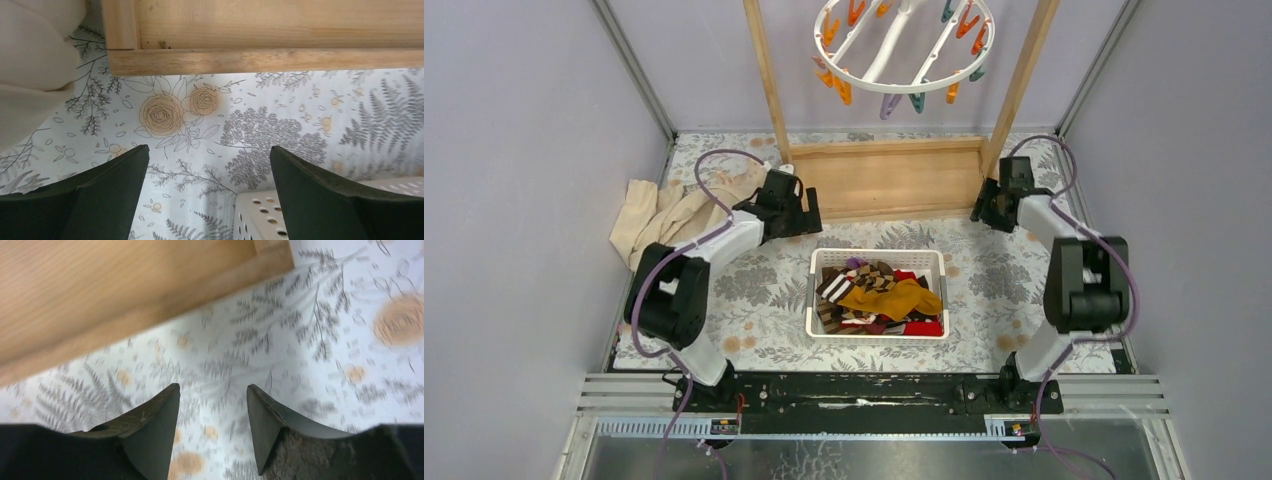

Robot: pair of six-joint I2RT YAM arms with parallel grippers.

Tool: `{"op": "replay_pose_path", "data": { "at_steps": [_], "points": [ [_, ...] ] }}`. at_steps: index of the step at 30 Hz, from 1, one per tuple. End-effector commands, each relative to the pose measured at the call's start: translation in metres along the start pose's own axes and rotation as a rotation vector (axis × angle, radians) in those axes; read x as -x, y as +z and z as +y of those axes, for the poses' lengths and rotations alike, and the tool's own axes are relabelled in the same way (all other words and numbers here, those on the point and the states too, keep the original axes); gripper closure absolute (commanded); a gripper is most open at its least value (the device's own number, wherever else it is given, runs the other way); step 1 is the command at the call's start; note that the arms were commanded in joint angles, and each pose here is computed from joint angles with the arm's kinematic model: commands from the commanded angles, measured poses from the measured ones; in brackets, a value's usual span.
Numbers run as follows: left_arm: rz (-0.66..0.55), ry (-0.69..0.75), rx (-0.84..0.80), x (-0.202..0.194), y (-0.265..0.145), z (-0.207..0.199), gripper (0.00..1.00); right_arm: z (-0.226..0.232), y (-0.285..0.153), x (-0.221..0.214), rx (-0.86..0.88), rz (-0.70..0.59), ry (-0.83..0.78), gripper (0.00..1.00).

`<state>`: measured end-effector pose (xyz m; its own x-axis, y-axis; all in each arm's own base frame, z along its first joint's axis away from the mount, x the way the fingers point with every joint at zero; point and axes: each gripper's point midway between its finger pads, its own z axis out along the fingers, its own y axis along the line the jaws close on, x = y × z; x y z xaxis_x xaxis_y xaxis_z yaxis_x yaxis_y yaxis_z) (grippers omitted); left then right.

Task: Remove the socks clipped to the hanger
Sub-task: Move the clothesline to the center of the board.

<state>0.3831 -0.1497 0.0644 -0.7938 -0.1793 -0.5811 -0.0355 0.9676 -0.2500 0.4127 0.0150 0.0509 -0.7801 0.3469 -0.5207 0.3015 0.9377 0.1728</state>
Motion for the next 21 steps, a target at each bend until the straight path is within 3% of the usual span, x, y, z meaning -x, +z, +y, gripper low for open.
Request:
{"op": "replay_pose_path", "data": {
  "at_steps": [1,12,21],
  "points": [
    [-0.112,0.001,-0.076,0.029,-0.047,-0.024,0.02,0.026,-0.067,0.003,0.103,-0.146,-0.046,0.42],
    [-0.069,0.090,-0.188,-0.038,-0.128,-0.072,0.02,0.057,-0.162,-0.080,0.263,-0.154,-0.188,0.46],
    [-0.071,0.074,-0.124,-0.076,-0.134,-0.052,0.10,0.059,-0.166,-0.117,0.314,-0.093,-0.202,0.49]
  ]
}}
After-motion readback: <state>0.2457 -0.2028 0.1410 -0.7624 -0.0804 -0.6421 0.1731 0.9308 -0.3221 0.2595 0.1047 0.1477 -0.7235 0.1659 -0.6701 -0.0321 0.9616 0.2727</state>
